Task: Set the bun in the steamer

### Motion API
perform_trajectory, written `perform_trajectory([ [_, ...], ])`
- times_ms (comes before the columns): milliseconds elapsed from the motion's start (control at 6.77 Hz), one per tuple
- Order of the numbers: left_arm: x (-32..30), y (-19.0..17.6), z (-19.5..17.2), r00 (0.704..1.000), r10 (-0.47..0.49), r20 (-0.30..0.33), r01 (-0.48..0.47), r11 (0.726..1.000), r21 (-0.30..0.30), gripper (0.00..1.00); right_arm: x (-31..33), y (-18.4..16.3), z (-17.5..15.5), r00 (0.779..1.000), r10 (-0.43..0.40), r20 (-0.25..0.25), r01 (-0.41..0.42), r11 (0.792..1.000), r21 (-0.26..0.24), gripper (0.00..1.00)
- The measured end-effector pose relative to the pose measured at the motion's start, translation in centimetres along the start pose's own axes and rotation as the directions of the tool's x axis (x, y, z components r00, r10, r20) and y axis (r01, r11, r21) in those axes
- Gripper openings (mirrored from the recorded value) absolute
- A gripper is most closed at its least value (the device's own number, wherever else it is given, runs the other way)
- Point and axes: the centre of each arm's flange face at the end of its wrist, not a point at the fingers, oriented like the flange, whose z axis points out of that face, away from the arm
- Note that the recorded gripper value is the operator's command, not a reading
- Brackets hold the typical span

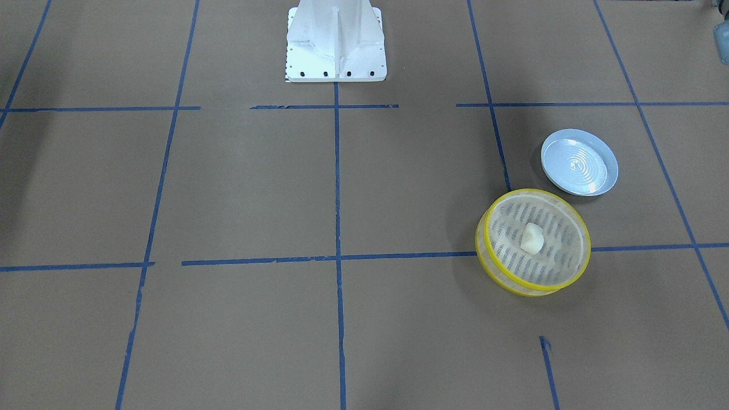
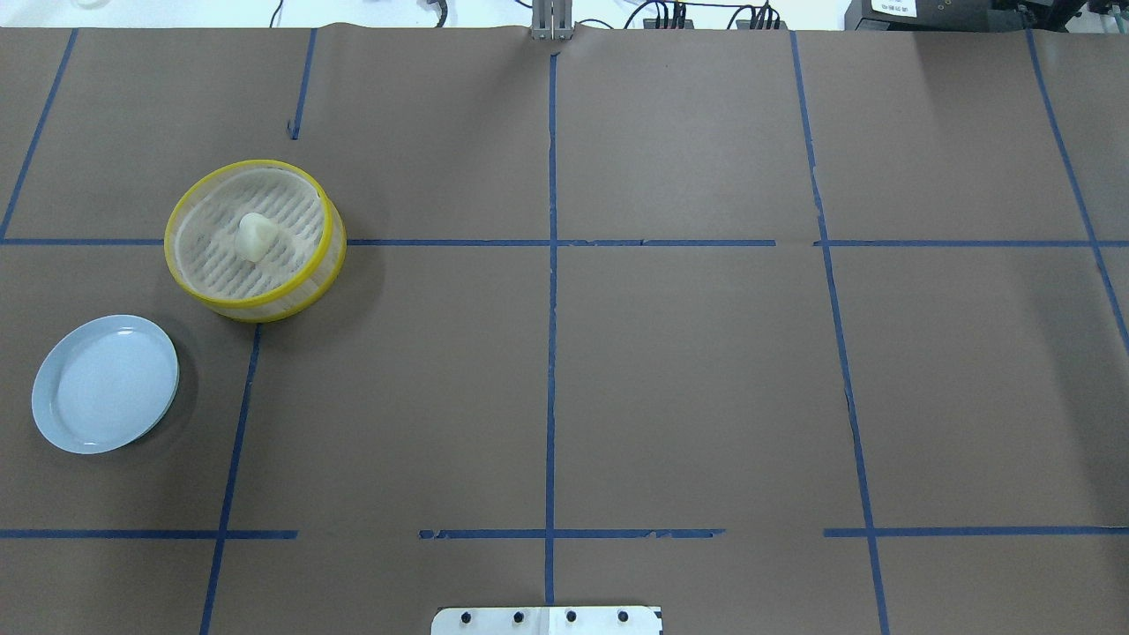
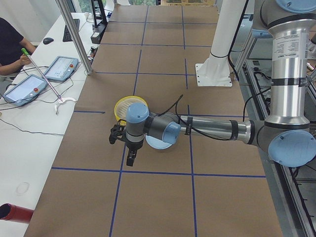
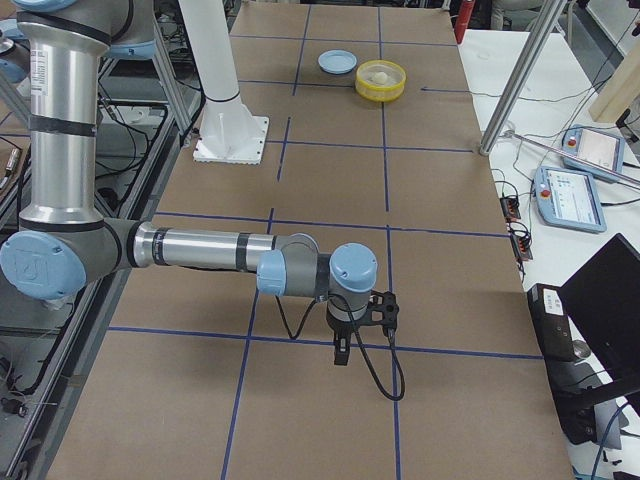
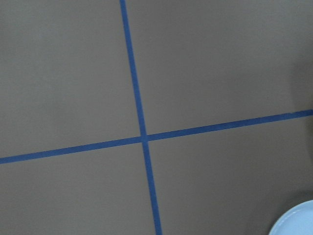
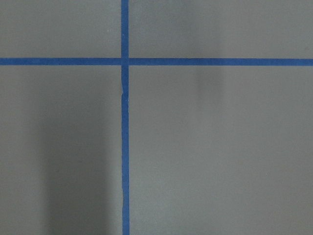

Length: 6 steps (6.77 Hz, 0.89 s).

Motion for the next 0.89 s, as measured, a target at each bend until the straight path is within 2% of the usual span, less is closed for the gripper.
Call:
perform_trajectory([
  [148,-1.4,1.3,-0.3,0.998,-0.048,-0.042,0.047,0.999,-0.019,1.00,0.0,0.0,0.0,1.000,0.000,0.000,0.000,1.000,0.000,1.00],
  [443,-3.0,2.2,-1.4,0.989,-0.134,-0.064,0.130,0.990,-0.059,1.00,0.0,0.0,0.0,1.000,0.000,0.000,0.000,1.000,0.000,1.00],
  [886,-4.2,3.1,-1.4,0.995,-0.070,-0.067,0.064,0.993,-0.096,1.00,0.0,0.0,0.0,1.000,0.000,0.000,0.000,1.000,0.001,1.00],
])
